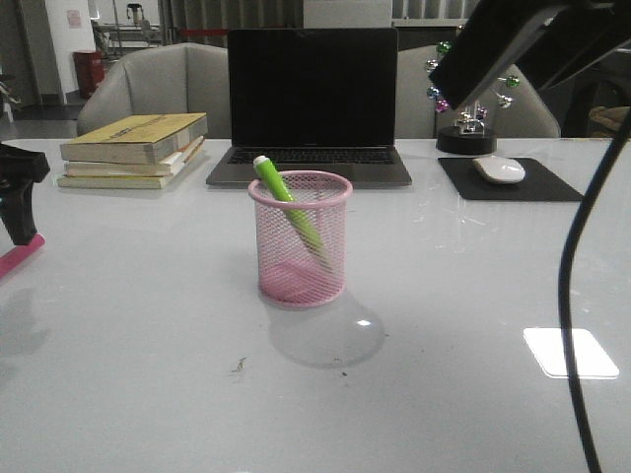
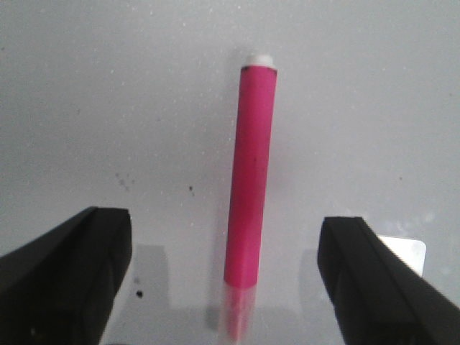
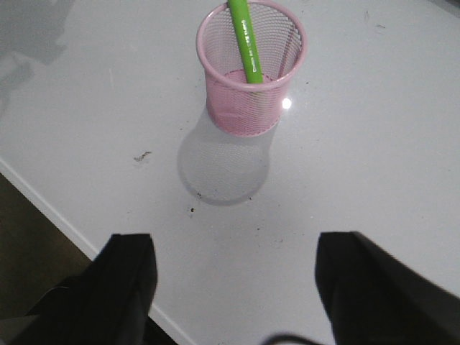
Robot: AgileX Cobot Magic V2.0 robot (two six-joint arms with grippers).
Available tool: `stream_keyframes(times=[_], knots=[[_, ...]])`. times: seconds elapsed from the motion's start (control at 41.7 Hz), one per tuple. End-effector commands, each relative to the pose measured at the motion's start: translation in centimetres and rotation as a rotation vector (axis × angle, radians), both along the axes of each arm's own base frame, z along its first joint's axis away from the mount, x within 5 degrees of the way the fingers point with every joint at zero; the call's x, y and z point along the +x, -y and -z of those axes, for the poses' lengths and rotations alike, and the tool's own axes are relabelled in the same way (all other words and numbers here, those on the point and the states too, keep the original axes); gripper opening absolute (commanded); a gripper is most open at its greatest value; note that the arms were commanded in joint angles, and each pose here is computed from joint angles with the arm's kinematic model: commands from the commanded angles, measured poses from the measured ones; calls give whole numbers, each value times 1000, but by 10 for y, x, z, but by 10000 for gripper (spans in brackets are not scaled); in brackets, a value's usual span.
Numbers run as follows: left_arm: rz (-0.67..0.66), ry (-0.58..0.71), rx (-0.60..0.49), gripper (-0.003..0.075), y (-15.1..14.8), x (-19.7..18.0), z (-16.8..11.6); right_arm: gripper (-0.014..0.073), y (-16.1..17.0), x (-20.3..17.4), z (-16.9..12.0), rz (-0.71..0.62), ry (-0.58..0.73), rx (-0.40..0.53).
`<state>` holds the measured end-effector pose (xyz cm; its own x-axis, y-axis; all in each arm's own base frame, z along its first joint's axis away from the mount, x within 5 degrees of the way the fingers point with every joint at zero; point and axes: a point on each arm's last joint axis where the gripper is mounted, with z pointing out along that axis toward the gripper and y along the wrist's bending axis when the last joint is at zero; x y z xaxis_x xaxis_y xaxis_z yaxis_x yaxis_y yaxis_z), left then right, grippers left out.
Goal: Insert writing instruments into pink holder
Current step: 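Move the left gripper down toward the pink marker, then grasp the pink marker with the left gripper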
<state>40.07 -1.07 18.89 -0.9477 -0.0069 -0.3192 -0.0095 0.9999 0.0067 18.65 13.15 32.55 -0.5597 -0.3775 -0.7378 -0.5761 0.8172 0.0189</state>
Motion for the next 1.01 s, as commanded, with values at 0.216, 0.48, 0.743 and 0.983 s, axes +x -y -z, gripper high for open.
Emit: stream_keyframes(times=[0.216,0.48,0.743,0.983], knots=[[40,116,-34,580,4,31,-20,571,-1,0,-20,0,108,74],[41,88,-35,580,5,47,-11,571,-1,1,-21,0,113,78],[41,86,-36,580,5,53,-10,571,-1,1,-21,0,115,79],[40,34,-39,580,6,53,4,571,-1,1,-22,1,127,87]])
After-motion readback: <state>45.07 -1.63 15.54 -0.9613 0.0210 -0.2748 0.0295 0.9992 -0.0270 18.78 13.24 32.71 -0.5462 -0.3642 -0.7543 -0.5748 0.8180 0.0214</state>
